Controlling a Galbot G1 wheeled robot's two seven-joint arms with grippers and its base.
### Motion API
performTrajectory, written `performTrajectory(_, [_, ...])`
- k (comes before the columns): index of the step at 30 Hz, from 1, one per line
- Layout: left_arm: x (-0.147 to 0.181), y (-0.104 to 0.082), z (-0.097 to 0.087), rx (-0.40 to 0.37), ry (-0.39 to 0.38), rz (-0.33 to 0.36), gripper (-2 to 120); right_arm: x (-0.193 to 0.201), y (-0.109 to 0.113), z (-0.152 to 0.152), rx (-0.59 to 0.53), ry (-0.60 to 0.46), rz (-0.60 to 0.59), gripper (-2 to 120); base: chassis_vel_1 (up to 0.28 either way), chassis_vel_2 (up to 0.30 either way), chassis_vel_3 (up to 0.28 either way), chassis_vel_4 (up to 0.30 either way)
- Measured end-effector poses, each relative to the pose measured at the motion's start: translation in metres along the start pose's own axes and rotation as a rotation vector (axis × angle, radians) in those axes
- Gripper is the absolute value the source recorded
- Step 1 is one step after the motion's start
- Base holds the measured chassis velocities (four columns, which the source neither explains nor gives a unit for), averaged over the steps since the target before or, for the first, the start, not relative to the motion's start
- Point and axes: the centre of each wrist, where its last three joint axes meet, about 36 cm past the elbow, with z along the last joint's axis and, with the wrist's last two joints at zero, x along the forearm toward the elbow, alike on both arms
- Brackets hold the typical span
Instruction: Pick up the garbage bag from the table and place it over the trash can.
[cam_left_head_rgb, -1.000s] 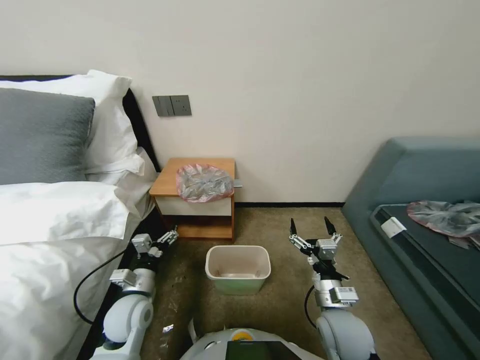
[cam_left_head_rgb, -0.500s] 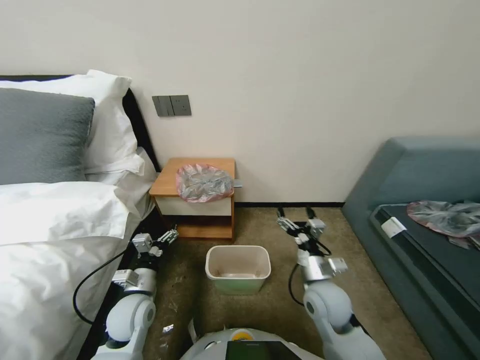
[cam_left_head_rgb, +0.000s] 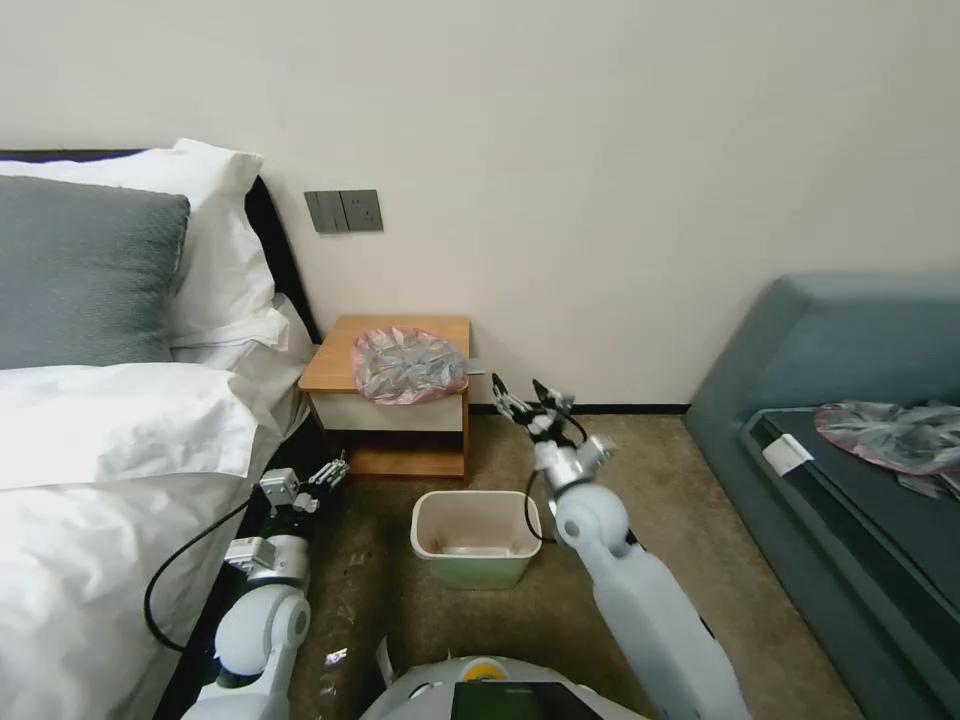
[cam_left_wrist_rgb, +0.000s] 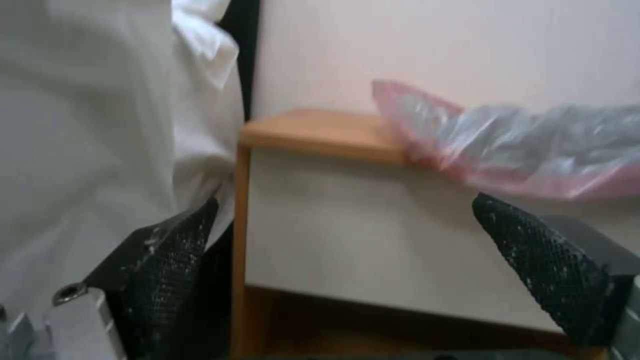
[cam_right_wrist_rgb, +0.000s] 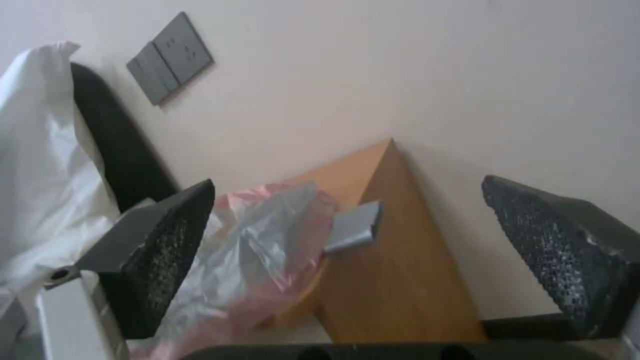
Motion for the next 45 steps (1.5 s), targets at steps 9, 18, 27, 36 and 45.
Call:
performTrajectory(9, [-0.006, 0.002, 0.013, 0.010, 0.019, -0.018, 98, -0.057, -0.004, 0.006, -0.175, 0.026, 0.025, 100, 0.000, 0.000, 0.000, 0.000])
performTrajectory(18, [-0.007, -0.001, 0.018, 0.014, 0.029, -0.019, 98, -0.092, -0.002, 0.016, -0.297, 0.040, 0.038, 100, 0.000, 0.000, 0.000, 0.000])
performTrajectory(27, [-0.004, -0.002, 0.019, 0.009, 0.035, -0.025, 98, -0.105, 0.001, 0.032, -0.325, 0.064, 0.050, 100, 0.000, 0.000, 0.000, 0.000])
performTrajectory(36, [-0.002, -0.001, 0.016, 0.004, 0.032, -0.033, 98, -0.111, -0.004, 0.047, -0.337, 0.077, 0.069, 100, 0.000, 0.000, 0.000, 0.000])
performTrajectory(45, [-0.001, -0.003, 0.016, 0.003, 0.032, -0.033, 98, -0.111, -0.006, 0.057, -0.339, 0.082, 0.062, 87, 0.000, 0.000, 0.000, 0.000])
